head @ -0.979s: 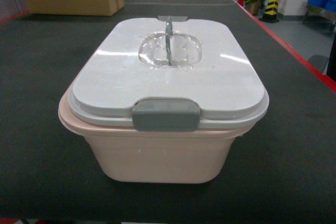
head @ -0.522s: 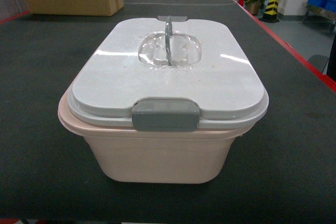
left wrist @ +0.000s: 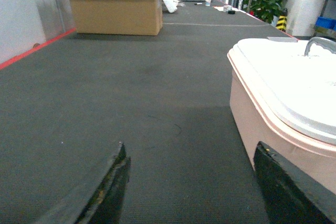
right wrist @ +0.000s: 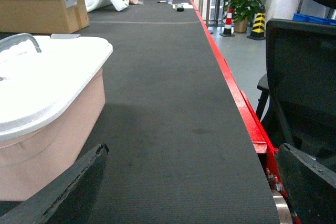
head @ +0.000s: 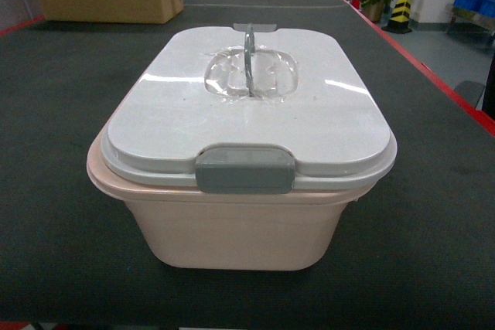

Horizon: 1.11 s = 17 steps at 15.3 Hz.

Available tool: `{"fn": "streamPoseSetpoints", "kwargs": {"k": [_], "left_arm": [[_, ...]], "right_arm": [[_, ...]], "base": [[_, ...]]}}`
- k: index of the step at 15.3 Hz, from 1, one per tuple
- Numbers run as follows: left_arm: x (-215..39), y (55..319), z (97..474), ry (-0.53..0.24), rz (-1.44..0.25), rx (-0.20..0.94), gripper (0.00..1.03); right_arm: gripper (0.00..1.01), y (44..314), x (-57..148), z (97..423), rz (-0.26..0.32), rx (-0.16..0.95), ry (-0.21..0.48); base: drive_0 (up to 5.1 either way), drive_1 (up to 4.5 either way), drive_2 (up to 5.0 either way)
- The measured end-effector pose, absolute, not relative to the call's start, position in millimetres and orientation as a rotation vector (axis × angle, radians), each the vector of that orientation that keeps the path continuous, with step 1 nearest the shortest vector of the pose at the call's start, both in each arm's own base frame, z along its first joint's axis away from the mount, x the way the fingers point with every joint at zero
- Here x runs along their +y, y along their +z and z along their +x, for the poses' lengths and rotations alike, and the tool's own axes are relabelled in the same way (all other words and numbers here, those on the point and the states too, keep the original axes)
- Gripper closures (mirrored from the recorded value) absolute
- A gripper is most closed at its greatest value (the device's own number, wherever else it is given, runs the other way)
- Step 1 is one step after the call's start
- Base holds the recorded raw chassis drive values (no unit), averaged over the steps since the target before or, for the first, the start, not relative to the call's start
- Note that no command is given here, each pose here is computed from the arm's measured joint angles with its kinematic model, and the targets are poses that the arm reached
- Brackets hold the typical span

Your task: Pick capacitor and pack into box

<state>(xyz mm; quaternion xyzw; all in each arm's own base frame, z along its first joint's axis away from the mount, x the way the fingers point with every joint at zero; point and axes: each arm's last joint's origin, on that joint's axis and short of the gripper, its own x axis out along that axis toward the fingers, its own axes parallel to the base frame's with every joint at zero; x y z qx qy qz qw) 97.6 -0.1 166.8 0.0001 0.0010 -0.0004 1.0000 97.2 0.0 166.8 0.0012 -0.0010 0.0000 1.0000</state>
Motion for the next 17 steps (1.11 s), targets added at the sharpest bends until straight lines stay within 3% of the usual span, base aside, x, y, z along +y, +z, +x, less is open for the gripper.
{"fn": "streamPoseSetpoints", "kwargs": {"k": [1,2,17], "left_arm": [[-0.1,166.9,97.6,-0.001,0.000,0.002,0.25],[-0.1,166.8,97.6,-0.001,0.001,0.002,0.03],[-0.1,166.9,97.6,-0.001,0.001,0.002,0.05]], "right_arm": [[0.03,166.8,0.0,97.2,0.002,-0.002,0.000],[0.03,166.8,0.0,97.2,0.002,-0.002,0.000],[0.03,166.8,0.0,97.2,0.002,-0.002,0.000]], "base": [[0.0,0.00,0.0],[0.0,0.00,0.0],[0.0,0.00,0.0]]}}
